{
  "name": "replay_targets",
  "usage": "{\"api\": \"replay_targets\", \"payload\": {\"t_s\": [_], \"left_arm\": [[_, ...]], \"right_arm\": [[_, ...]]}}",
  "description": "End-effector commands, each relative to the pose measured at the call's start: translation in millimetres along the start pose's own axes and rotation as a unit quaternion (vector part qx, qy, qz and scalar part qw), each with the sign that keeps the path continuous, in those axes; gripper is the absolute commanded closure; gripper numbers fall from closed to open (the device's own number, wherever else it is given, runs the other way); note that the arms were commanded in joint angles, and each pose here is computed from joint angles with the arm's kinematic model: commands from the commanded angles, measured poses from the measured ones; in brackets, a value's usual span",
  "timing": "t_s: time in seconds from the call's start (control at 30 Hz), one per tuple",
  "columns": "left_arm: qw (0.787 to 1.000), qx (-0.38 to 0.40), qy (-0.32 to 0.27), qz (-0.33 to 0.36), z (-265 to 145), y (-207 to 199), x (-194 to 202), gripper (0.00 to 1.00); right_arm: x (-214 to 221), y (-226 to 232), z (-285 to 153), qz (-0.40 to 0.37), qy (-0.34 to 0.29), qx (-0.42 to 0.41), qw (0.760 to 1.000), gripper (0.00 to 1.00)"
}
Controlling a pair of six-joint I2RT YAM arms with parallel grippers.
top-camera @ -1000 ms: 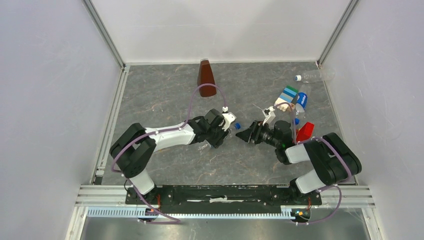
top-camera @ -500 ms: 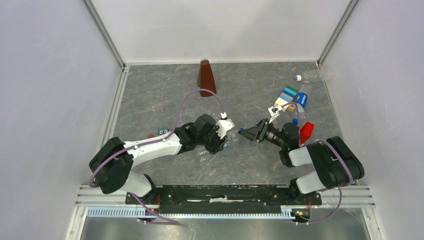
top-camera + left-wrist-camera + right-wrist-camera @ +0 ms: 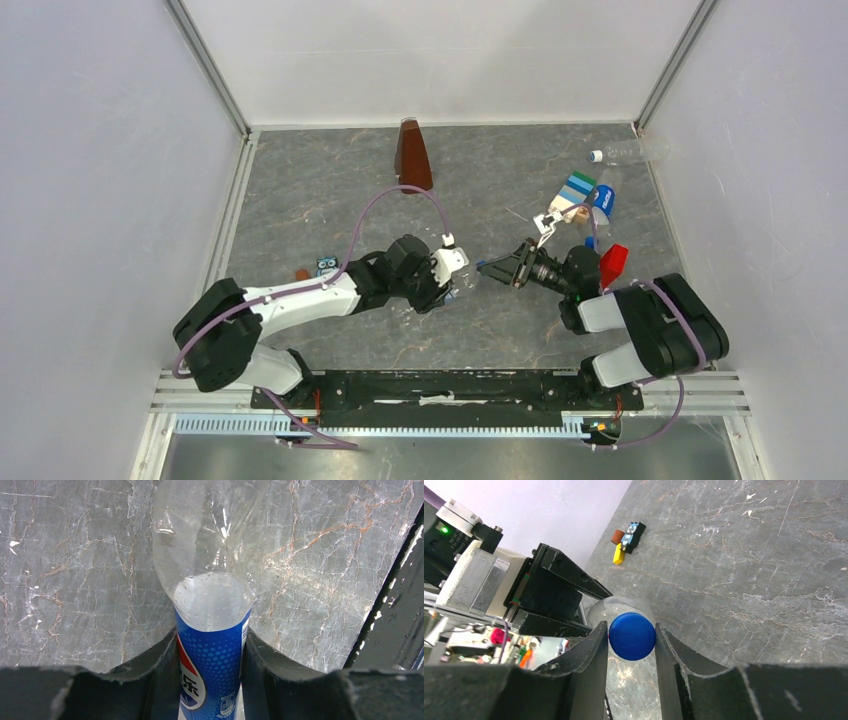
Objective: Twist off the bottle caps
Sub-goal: Pick up the plastic bottle at the center of the board.
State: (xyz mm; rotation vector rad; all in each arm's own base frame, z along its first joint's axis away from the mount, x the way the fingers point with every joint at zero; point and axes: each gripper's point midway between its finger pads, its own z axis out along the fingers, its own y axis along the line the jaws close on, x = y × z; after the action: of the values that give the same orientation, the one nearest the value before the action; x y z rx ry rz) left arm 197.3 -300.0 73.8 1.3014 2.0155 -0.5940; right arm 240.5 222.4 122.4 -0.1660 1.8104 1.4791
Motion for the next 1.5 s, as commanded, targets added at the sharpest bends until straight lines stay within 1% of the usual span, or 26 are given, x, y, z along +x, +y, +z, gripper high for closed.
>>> {"api": "replay_targets", "payload": {"t_s": [0.0,0.03,0.1,0.13,0.17,0.23,0.37,0.4,0.5,0.6,0.63,0.67,0.7,0.77,0.8,0.87,0.93,0.97,1.0,1.07,1.2,1.27,1.33,1.37,1.47], "left_arm": [[0.998,0.004,-0.057,0.03,-5,-2,-28,0.67],[0.998,0.0,-0.059,0.026,-4,-1,-28,0.66],[0.998,-0.016,-0.066,0.011,-4,4,-32,0.56],[0.997,-0.026,-0.069,-0.001,-4,7,-34,0.49],[0.996,-0.027,-0.08,-0.008,-4,7,-39,0.37],[0.993,-0.017,-0.113,-0.017,-4,3,-52,0.28],[0.985,-0.024,-0.169,-0.03,-10,4,-66,0.12],[0.983,-0.03,-0.179,-0.033,-12,6,-67,0.01],[0.978,-0.042,-0.203,-0.031,-17,9,-66,0.0],[0.968,-0.068,-0.24,-0.032,-25,15,-64,0.0],[0.961,-0.078,-0.262,-0.053,-30,18,-67,0.0],[0.956,-0.09,-0.274,-0.06,-34,22,-67,0.0],[0.953,-0.099,-0.28,-0.065,-37,25,-66,0.0],[0.944,-0.14,-0.282,-0.095,-42,40,-66,0.0],[0.946,-0.152,-0.27,-0.094,-43,44,-64,0.0],[0.955,-0.16,-0.242,-0.063,-41,46,-60,0.0],[0.963,-0.156,-0.219,-0.015,-33,46,-57,0.0],[0.967,-0.148,-0.209,0.002,-28,44,-57,0.01],[0.97,-0.144,-0.194,0.015,-24,44,-55,0.04],[0.972,-0.14,-0.184,0.043,-19,44,-58,0.05],[0.964,-0.127,-0.18,0.15,-18,42,-70,0.04],[0.956,-0.118,-0.162,0.216,-17,42,-74,0.03],[0.948,-0.097,-0.132,0.273,-12,40,-70,0.03],[0.943,-0.095,-0.121,0.294,-11,42,-73,0.03],[0.939,-0.084,-0.099,0.318,-2,43,-73,0.04]], "right_arm": [[5,-23,0,-0.073,0.04,0.051,0.995,0.66],[6,-29,-2,-0.086,0.05,0.069,0.993,0.67],[5,-33,-5,-0.109,0.056,0.085,0.989,0.74],[5,-30,-6,-0.117,0.057,0.078,0.988,0.76],[6,-27,-6,-0.12,0.06,0.069,0.988,0.78],[9,-23,-5,-0.114,0.067,0.055,0.99,0.83],[3,-16,-5,-0.113,0.05,0.047,0.991,0.86],[1,-16,-5,-0.116,0.047,0.051,0.991,0.86],[0,-23,-6,-0.121,0.05,0.074,0.989,0.86],[1,-25,-8,-0.125,0.057,0.08,0.987,0.86],[2,-27,-8,-0.127,0.06,0.082,0.987,0.86],[3,-28,-9,-0.129,0.062,0.086,0.986,0.86],[3,-30,-9,-0.133,0.063,0.09,0.985,0.86],[3,-30,-9,-0.136,0.066,0.09,0.984,0.86],[3,-30,-9,-0.137,0.067,0.09,0.984,0.86],[3,-29,-9,-0.139,0.069,0.087,0.984,0.86],[4,-29,-9,-0.139,0.07,0.085,0.984,0.86],[4,-28,-9,-0.139,0.071,0.082,0.984,0.86],[4,-27,-9,-0.141,0.072,0.079,0.984,0.86],[4,-25,-9,-0.144,0.074,0.076,0.984,0.86],[4,-22,-10,-0.157,0.078,0.07,0.982,0.86],[5,-18,-11,-0.163,0.08,0.061,0.981,0.86],[7,-16,-11,-0.169,0.085,0.051,0.981,0.86],[8,-14,-11,-0.172,0.089,0.045,0.98,0.86],[12,-12,-12,-0.176,0.098,0.033,0.979,0.86]]}}
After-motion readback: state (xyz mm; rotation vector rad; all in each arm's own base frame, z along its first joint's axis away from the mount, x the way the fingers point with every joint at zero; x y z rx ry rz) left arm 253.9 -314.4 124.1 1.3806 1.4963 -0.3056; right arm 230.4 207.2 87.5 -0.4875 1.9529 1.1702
